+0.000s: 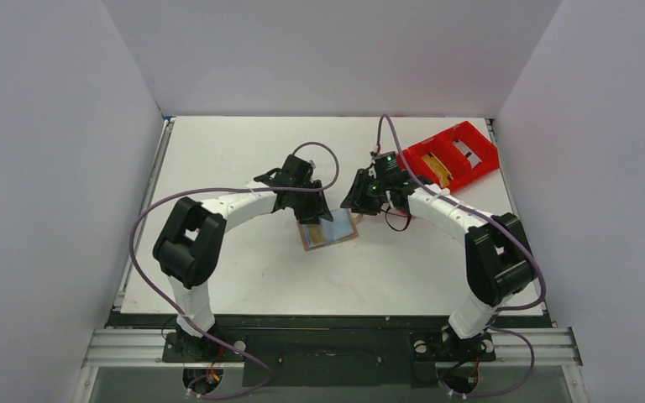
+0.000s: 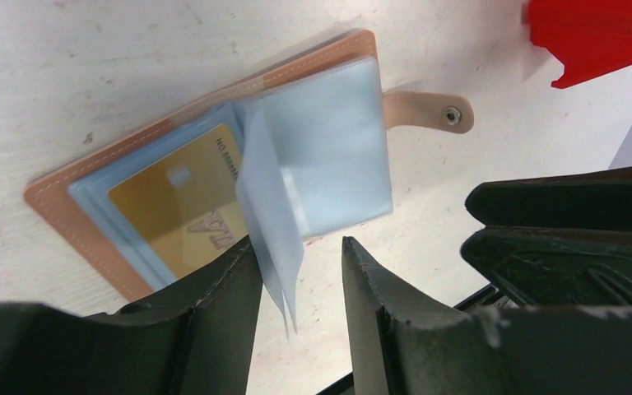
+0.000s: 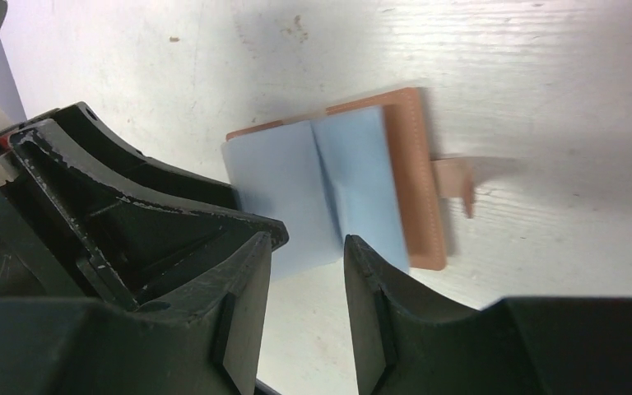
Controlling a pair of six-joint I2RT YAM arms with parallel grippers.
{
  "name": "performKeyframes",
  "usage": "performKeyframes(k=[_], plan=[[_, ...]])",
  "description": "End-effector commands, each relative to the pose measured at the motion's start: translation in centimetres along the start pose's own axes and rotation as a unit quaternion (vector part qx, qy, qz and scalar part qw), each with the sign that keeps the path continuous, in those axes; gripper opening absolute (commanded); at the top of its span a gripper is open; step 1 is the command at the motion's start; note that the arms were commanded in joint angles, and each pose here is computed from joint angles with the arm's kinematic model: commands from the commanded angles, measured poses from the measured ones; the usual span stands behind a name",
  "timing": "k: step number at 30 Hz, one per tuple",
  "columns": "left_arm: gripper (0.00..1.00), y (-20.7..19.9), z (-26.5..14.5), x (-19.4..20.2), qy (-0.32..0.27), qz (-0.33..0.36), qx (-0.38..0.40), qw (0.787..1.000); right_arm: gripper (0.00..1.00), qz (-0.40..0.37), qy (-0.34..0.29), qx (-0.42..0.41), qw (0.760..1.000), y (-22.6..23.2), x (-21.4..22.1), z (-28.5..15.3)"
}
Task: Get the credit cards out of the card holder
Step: Remove the credit card from the card holder.
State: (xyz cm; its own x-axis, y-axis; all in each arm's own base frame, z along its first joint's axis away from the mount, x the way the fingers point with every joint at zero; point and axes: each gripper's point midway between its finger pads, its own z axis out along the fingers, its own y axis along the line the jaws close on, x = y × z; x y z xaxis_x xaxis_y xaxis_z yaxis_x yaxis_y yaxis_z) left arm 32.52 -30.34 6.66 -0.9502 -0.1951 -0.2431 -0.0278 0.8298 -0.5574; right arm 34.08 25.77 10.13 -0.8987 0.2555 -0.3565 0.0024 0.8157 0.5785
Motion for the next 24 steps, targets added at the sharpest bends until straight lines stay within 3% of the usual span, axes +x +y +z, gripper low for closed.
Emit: performKeyframes(k=[1,12,24], plan=[[0.38,-3.7,0.2,-1.9,-0.02,0.022,0.046,0.998,0.35,0.001,-0.045,0.018,0.999,-1.2,-1.8,-1.8],[0.46,-6.1,3.3,-2.1,-0.003,0.04,0.041,0.998,0.35,0.018,-0.077,0.045,0.996,-3.8,-2.4,-3.9],[0.47,-3.2,5.5,1.2,0.046,0.04,0.012,0.998,0.35,0.018,-0.065,0.053,0.996,-4.9,-1.7,-3.6]])
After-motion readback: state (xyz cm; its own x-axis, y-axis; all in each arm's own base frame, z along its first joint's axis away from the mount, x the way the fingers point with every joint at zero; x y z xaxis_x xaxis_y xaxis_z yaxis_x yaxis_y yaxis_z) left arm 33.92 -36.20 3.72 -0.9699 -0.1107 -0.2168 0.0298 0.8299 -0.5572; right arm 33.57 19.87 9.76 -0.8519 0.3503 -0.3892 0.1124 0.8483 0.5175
